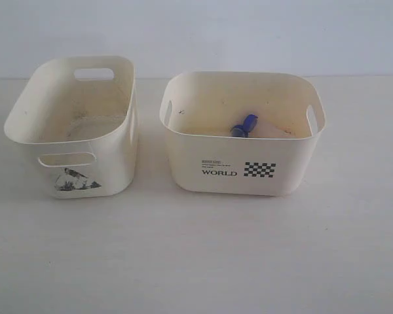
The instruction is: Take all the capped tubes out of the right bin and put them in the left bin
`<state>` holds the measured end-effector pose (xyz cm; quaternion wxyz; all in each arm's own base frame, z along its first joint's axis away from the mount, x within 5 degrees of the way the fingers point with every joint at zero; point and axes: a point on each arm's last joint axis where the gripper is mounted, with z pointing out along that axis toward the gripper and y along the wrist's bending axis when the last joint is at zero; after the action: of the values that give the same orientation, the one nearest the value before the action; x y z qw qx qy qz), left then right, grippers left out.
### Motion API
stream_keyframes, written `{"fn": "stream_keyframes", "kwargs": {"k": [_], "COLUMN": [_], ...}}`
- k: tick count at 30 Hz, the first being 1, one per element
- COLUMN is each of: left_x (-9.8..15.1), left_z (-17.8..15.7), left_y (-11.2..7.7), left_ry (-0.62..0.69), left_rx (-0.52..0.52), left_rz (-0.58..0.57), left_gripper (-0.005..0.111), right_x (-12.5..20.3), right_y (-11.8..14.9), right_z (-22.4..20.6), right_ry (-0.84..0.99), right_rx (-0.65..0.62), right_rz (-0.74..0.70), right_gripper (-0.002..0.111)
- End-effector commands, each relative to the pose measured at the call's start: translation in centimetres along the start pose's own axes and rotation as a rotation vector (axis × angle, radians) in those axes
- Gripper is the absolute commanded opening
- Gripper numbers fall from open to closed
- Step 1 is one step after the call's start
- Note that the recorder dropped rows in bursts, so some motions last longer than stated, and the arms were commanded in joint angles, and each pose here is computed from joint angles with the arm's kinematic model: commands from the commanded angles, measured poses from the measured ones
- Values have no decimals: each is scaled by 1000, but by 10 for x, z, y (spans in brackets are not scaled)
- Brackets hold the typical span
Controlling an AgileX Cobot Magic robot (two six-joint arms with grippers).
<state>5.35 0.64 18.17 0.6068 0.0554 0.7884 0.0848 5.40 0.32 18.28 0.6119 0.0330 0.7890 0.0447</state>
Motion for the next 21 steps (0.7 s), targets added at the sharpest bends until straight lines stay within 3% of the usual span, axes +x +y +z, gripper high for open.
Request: {"fn": "stream_keyframes", "kwargs": {"k": [1, 3, 7, 11, 14, 17, 21], "left_x": [-1, -1, -1, -1, -1, -1, -1], "left_z": [0, 0, 0, 0, 0, 0, 0], "left_y": [0, 0, 0, 0, 0, 0, 0], "left_ry": [-6, -6, -6, -6, -6, -6, -6], "left_rx": [-1, -1, -1, -1, -1, -1, -1], "left_rz": [-9, -9, -9, -9, -9, -9, -9], "left_gripper": [4, 4, 4, 4, 4, 4, 4], "right_x": [-5, -14, -56, -91, -126, -159, -171], "right_y": [0, -1, -2, 3, 10, 16, 16], "right_z": [-1, -1, -20, -40, -37, -10, 18], "right_ry": [-61, -152, -662, -737, -548, -238, -141], "right_rx": [8, 10, 12, -9, -8, -12, -7], "right_rz": [-5, -5, 41, 51, 8, -20, -1], "right_gripper": [0, 0, 0, 0, 0, 0, 0]}}
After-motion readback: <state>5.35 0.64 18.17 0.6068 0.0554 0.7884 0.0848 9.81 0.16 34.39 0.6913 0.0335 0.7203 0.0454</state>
